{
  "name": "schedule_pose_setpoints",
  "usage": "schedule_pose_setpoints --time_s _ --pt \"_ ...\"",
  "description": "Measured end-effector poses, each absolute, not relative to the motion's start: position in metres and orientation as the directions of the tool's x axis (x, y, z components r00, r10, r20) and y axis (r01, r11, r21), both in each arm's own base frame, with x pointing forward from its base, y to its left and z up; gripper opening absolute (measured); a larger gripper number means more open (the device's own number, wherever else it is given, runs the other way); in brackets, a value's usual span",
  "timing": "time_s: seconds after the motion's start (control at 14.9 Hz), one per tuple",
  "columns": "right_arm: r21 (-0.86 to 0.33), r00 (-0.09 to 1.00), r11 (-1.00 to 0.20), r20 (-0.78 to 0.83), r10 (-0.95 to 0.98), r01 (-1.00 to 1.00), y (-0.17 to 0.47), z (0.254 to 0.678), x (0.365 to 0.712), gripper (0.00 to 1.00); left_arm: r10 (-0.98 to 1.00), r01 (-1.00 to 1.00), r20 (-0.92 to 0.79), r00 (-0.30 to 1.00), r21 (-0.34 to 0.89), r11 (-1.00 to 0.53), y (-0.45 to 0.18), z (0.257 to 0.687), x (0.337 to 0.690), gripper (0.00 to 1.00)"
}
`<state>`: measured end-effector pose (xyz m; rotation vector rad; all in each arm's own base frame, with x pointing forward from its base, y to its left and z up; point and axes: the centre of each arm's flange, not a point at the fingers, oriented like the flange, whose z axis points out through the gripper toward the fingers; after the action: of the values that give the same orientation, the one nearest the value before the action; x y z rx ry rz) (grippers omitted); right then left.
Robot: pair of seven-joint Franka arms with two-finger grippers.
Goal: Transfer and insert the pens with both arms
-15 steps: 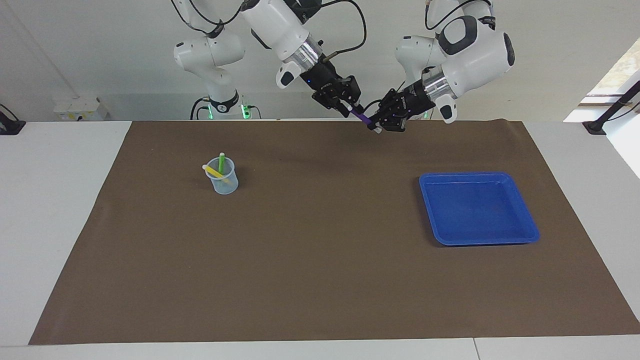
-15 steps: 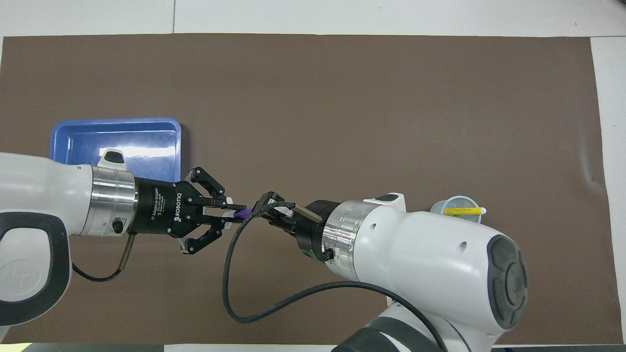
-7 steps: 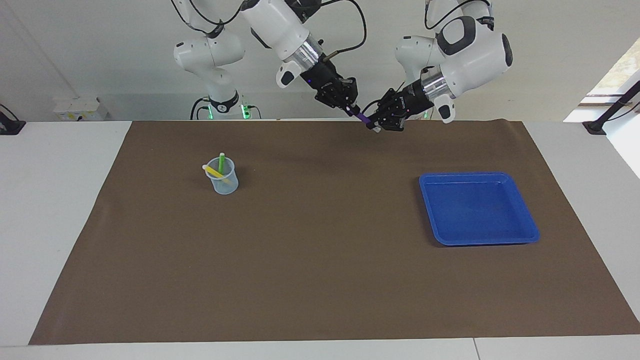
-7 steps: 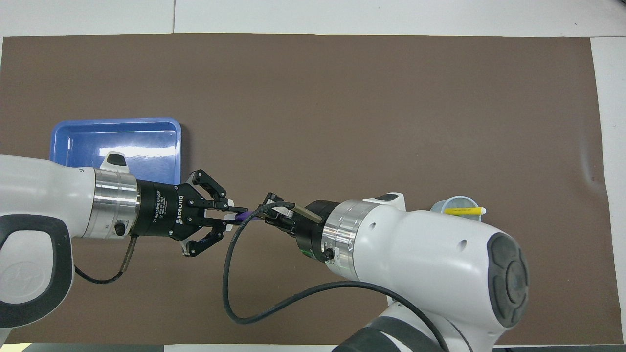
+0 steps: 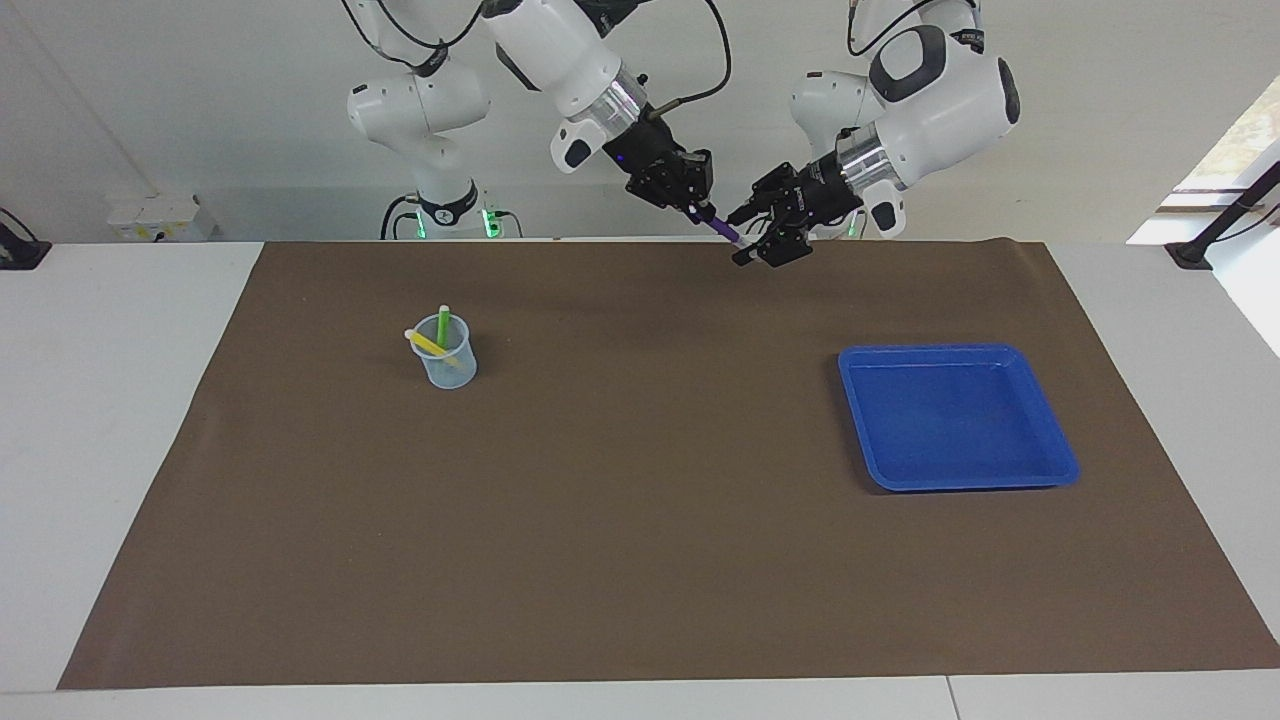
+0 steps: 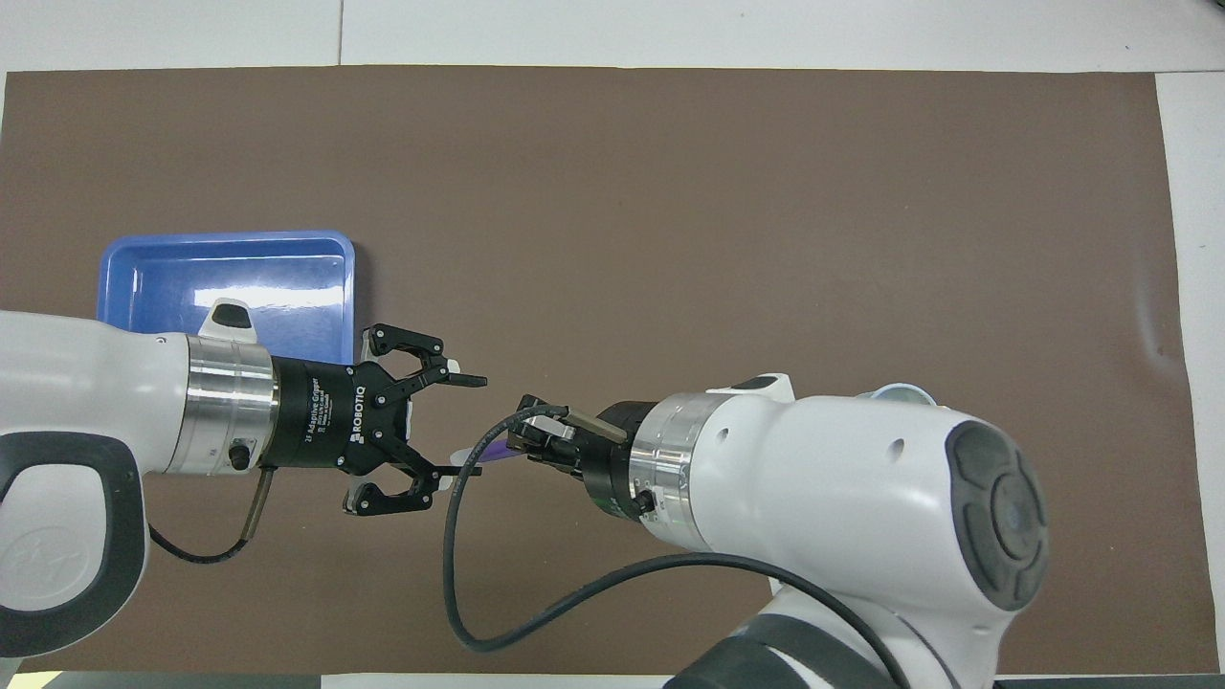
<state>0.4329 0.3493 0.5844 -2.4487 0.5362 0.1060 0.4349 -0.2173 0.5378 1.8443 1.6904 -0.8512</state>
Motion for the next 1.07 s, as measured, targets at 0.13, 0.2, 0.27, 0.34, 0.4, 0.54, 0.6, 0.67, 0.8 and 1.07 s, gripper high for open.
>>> schedule_pose_setpoints --time_s 0.13,0.2,0.27,0.34,0.4,0.54,0.6,0.67,0.8,1.07 --pt "-0.522 0.948 -0.791 -0.178 -0.264 -0.319 0.320 0.591 0.448 0.18 0.694 0.992 -0.717 0.063 -0.030 -0.121 -0.215 0.538 0.436 1.00" --pt "-0.504 0.965 -0.824 -0.162 -0.205 -0.260 0.302 0.592 0.456 0.18 0.705 0.992 -0.704 0.080 -0.016 -0.128 -0.214 0.538 0.437 1.00" --pt "-0.481 0.980 -0.855 -0.138 -0.142 -0.191 0.283 0.594 0.463 0.18 0.716 0.991 -0.693 0.091 -0.005 -0.131 -0.213 0.538 0.438 1.00" --pt "-0.447 0.991 -0.887 -0.108 -0.076 -0.116 0.263 0.596 0.469 0.18 0.721 0.991 -0.685 0.099 0.003 -0.133 -0.212 0.539 0.439 1.00" --pt "-0.403 0.997 -0.915 -0.075 -0.008 -0.037 0.245 0.598 0.475 0.18 0.723 0.991 -0.683 0.103 0.010 -0.133 -0.212 0.542 0.440 1.00" --pt "-0.299 0.990 -0.946 -0.020 0.139 0.126 0.217 0.600 0.483 0.18 0.722 0.991 -0.683 0.111 0.023 -0.131 -0.212 0.547 0.443 1.00" --pt "-0.240 0.978 -0.950 -0.003 0.207 0.200 0.207 0.599 0.486 0.18 0.724 0.991 -0.680 0.116 0.029 -0.131 -0.212 0.549 0.445 1.00" --pt "-0.177 0.962 -0.947 0.001 0.272 0.267 0.197 0.597 0.488 0.18 0.730 0.990 -0.672 0.123 0.036 -0.134 -0.212 0.551 0.447 1.00" --pt "-0.061 0.923 -0.922 -0.016 0.384 0.383 0.181 0.591 0.491 0.18 0.751 0.989 -0.645 0.140 0.048 -0.143 -0.211 0.550 0.451 1.00" --pt "0.050 0.865 -0.864 -0.080 0.496 0.501 0.156 0.534 0.493 0.18 0.814 0.972 -0.533 0.233 0.114 -0.203 -0.202 0.550 0.466 1.00"
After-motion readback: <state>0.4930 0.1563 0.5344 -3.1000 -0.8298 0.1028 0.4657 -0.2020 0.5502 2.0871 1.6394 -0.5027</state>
